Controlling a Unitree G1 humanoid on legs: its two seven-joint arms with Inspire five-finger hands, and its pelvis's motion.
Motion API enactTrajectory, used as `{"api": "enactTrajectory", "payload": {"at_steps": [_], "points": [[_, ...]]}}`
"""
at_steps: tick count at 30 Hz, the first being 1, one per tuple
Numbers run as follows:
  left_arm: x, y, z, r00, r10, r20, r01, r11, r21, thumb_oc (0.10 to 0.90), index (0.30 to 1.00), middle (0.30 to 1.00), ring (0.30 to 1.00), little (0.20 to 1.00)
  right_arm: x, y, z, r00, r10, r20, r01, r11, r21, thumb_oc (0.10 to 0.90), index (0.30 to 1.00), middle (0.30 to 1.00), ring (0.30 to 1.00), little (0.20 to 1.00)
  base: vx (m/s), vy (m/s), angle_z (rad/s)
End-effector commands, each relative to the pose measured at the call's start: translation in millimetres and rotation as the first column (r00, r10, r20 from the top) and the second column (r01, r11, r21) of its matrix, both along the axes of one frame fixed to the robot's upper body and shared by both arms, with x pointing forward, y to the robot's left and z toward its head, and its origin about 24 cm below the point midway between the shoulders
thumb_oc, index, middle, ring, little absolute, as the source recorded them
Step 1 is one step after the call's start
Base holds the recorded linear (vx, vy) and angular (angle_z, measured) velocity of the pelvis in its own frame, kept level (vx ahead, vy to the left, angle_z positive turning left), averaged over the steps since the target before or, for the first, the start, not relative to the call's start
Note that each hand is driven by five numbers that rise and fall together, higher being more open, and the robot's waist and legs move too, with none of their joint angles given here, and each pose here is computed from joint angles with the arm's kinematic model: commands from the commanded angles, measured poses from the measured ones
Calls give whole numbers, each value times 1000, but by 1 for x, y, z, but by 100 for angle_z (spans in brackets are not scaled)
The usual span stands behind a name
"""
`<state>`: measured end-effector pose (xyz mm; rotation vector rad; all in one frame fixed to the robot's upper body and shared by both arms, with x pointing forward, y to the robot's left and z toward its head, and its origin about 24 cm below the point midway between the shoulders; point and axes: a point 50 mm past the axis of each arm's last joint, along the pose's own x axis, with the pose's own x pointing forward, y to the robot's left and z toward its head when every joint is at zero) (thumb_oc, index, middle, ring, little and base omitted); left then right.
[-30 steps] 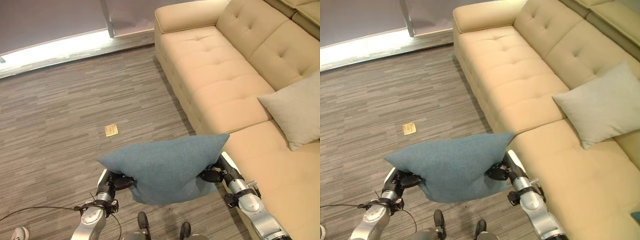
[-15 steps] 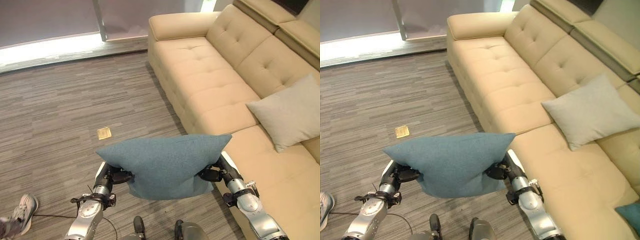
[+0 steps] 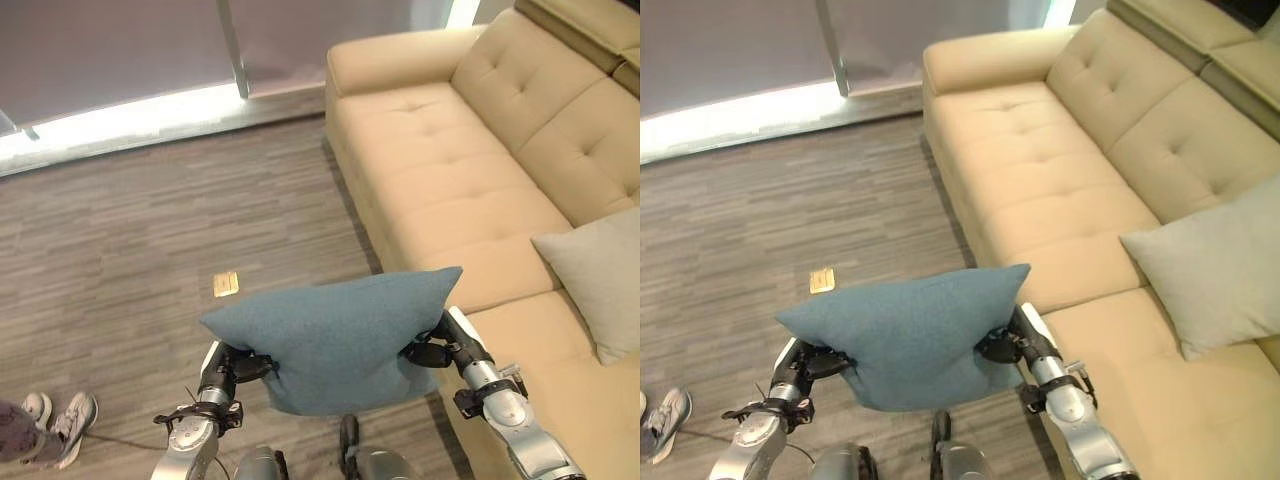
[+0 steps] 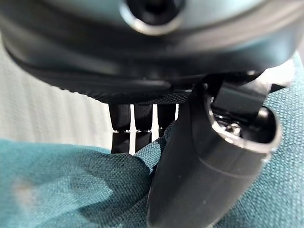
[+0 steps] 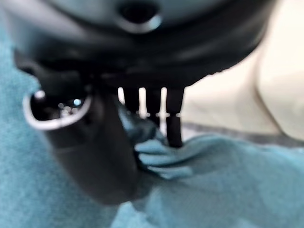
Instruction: Pick up all the scattered cushions and arrange them neatly on the sofa.
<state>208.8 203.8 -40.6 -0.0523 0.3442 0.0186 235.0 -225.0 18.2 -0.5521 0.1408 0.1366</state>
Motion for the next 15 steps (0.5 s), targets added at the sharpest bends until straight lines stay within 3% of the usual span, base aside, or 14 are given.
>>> {"api": "enactTrajectory", "payload": {"at_steps": [1, 15], "points": [[32, -38, 58, 926, -206, 316, 230, 972, -41, 400, 300, 300, 300, 300, 21, 43, 66, 922, 153, 355, -206, 971, 118, 400, 300, 300, 300, 300, 265, -10, 6], [27, -30, 61, 922, -226, 313, 232, 973, 18, 400, 300, 300, 300, 300, 21, 51, 59, 928, 166, 334, -219, 967, 127, 400, 300, 300, 300, 300, 349, 106, -32]]}}
